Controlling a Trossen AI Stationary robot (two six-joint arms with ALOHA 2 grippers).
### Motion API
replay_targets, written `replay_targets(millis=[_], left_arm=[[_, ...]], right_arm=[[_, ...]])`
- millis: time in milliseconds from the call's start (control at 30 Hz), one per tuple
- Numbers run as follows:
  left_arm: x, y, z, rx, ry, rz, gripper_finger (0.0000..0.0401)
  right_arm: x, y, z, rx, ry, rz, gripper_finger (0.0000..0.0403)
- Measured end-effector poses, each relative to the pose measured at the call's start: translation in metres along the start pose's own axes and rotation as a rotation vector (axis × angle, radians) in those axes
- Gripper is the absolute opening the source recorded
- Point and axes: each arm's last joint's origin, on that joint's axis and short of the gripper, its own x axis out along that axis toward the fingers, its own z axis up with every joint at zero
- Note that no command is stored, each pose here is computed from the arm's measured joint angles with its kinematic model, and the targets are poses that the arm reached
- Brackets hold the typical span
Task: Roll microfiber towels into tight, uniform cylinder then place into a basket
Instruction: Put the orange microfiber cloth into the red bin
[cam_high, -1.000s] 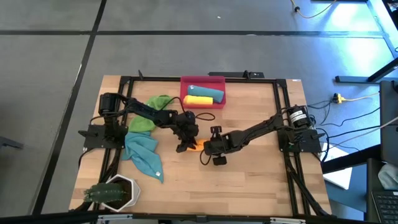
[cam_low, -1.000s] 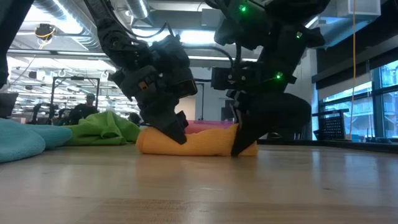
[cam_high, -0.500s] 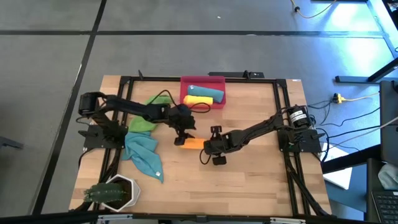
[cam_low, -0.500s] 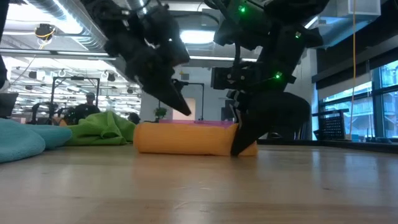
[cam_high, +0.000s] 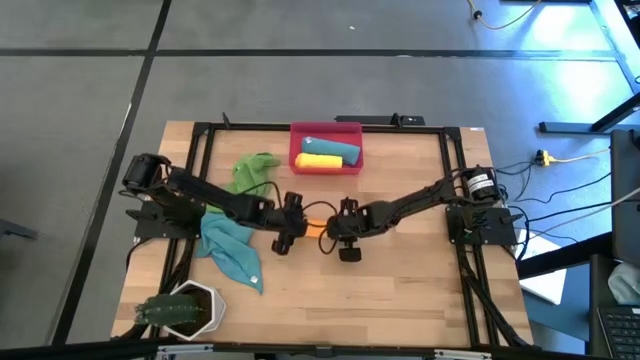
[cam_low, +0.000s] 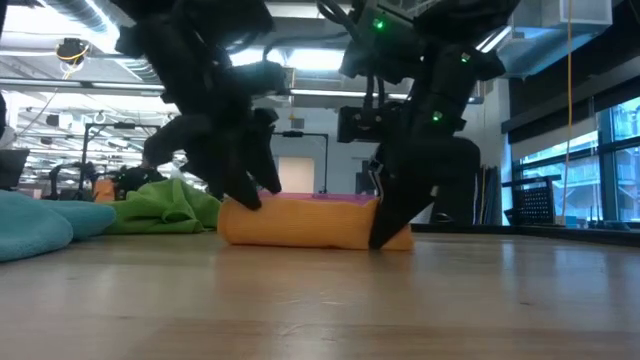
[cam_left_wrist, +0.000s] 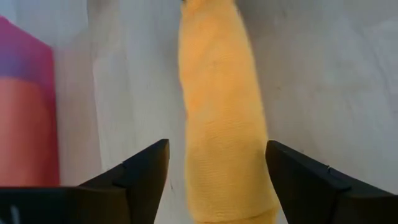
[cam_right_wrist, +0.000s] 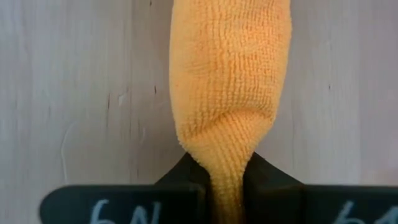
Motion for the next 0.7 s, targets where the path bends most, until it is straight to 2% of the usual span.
replay_targets(millis=[133,433,567,700], left_arm=[[0.007,-0.010,-0.005,0.034,0.065,-0.001,0.0266],[0.020,-0.017,-0.011,0.008,0.121,-0.010,0.0264],[0.025,-0.018,-0.013,0.006,0.135,-0.008,0.0237],[0.029,-0.019,-0.014,0.012,0.147,-0.008,0.0180]], right_arm=[[0.000,-0.002,0.001,0.007,-0.003,0.007,0.0027],[0.000,-0.002,0.001,0.014,-0.002,0.023,0.0027],[0.000,-0.002,0.001,0.014,-0.002,0.024,0.0027],[0.000,-0.002,0.001,0.014,-0.002,0.024,0.0027]])
